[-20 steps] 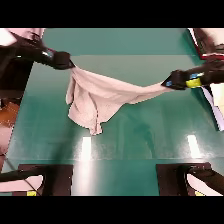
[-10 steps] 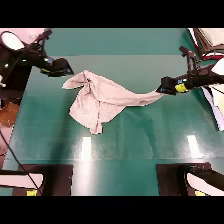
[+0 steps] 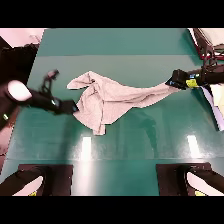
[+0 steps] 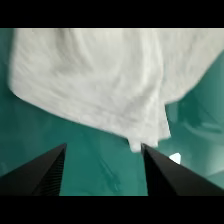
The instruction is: Fold the shirts.
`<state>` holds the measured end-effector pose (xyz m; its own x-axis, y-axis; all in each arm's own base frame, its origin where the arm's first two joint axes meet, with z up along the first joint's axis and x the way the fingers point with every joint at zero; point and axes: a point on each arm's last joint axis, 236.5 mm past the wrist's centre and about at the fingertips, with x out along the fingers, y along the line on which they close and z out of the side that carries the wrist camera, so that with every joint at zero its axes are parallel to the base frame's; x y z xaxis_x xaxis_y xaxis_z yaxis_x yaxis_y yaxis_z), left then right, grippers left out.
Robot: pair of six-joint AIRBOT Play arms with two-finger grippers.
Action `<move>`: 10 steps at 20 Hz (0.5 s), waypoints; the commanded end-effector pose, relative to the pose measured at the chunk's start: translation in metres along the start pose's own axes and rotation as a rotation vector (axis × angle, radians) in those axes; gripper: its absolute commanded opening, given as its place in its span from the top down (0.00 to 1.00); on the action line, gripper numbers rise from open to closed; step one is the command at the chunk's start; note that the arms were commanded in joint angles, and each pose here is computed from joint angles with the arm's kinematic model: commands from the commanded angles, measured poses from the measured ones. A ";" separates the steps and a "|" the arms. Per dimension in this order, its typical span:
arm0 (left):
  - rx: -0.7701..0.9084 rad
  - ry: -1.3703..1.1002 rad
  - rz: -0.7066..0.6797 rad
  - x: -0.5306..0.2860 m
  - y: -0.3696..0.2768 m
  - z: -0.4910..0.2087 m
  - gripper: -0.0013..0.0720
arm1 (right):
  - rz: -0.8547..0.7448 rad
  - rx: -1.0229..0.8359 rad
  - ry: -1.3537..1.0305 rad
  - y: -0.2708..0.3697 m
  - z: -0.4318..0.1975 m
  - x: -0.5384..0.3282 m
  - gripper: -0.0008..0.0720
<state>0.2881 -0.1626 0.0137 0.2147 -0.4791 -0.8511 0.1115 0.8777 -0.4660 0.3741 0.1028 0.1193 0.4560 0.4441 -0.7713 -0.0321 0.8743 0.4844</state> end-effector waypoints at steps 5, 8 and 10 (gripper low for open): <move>-0.037 0.036 -0.101 0.071 -0.041 -0.083 0.23 | 0.006 -0.011 -0.015 0.005 0.002 0.000 0.97; -0.017 0.013 -0.107 0.081 -0.049 -0.082 0.23 | 0.007 -0.011 -0.015 0.005 0.002 0.000 0.97; -0.063 0.043 -0.100 0.091 -0.046 -0.086 0.23 | 0.007 -0.011 -0.009 0.005 0.001 0.000 0.97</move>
<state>0.2195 -0.2387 -0.0530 0.1586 -0.5617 -0.8120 0.1037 0.8274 -0.5520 0.3757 0.1064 0.1223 0.4676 0.4465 -0.7628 -0.0444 0.8738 0.4843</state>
